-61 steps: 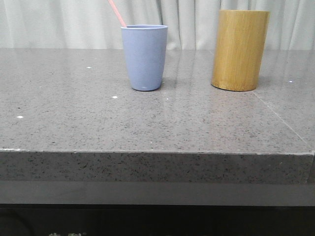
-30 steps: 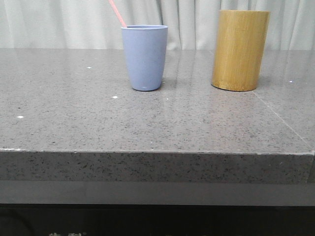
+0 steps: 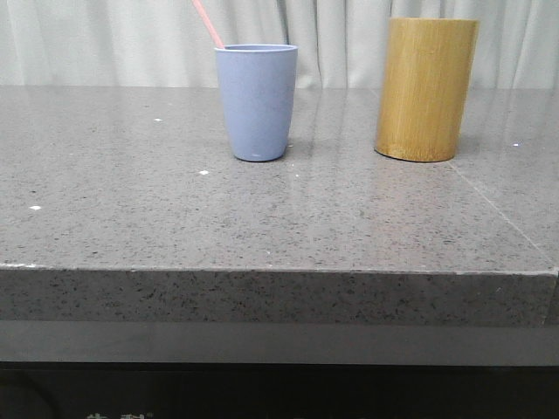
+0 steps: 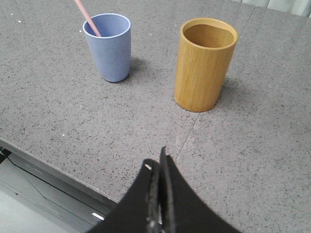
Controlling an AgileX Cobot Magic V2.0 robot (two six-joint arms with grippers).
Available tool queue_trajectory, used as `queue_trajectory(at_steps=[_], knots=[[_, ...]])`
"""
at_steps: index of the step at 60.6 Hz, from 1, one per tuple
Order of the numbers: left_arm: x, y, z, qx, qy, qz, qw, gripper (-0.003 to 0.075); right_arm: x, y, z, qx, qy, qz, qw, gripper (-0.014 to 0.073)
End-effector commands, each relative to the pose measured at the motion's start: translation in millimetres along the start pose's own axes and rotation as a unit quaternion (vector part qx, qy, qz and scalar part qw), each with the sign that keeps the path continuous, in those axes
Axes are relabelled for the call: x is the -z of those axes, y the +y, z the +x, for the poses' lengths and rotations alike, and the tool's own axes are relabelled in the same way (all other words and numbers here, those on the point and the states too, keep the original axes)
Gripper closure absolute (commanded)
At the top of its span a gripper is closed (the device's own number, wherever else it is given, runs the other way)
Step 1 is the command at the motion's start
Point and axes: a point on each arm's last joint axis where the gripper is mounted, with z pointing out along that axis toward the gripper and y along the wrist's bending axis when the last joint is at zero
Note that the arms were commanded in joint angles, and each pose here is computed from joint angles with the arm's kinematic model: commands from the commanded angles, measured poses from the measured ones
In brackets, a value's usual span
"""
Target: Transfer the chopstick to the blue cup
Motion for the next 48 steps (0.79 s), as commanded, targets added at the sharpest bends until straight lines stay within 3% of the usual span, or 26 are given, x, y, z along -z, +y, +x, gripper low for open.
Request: queue_trajectory(at_steps=[1,18,33,48], knots=[[2.2,0.0,-4.9,0.007,-0.043,0.002,0.999,0.0738,4.2,-0.5,-13.2,0.003,-0.048,0.004,0.999,0.0664],[2.2,-0.1,-4.9,0.011,-0.042,0.002,0.999,0.0738,4.2,-0.5,-13.2,0.003,-0.048,0.004,0.999,0.0664],[2.3,-3.8,-4.8,0.009,-0.040,0.037,0.998,0.0739,4.2,-0.5,-13.2,0.003,-0.048,0.004,0.999,0.0664],[2.2,-1.8,-5.3,0.003,-0.044,0.017,0.999,0.0739,4.2,-0.5,-13.2,0.003,-0.048,0.004,0.999,0.0664]])
